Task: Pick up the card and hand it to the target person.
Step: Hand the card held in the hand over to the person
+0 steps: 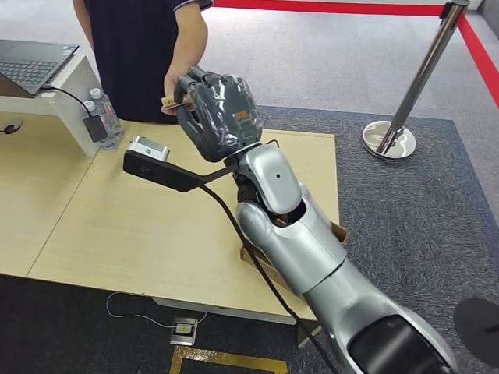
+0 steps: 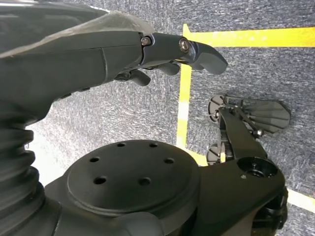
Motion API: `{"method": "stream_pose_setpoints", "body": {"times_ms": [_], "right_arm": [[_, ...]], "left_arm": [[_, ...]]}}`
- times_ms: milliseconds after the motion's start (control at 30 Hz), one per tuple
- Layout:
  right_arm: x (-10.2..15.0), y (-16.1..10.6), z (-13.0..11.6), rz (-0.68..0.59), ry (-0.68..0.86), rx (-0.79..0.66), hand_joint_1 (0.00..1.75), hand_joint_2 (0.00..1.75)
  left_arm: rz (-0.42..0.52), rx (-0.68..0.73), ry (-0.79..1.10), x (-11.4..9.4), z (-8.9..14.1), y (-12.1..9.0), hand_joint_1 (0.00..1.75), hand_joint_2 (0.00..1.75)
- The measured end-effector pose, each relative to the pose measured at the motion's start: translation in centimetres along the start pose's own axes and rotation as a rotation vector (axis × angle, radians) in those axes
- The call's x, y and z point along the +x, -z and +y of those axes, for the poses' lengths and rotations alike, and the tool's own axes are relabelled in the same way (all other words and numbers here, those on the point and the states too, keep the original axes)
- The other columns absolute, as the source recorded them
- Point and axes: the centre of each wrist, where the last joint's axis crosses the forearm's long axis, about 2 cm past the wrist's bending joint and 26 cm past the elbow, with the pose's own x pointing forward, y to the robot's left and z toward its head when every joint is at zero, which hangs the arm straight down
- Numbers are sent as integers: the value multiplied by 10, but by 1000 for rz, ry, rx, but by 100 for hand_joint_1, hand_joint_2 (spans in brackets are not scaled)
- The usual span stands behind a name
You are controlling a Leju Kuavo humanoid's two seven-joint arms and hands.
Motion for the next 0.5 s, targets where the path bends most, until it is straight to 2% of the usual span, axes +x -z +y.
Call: {"method": "stream_pose_setpoints", "body": {"times_ms": [400, 467, 500], "right_arm": [[-11, -6, 16, 20, -25, 51, 174, 175], [-12, -7, 16, 19, -17, 47, 160, 175], [-13, -8, 16, 18, -8, 42, 118, 175]], "left_arm": [[0, -5, 23, 0, 0, 0, 0, 175], [-2, -5, 26, 1, 0, 0, 0, 175], [-2, -5, 25, 1, 0, 0, 0, 175]]}}
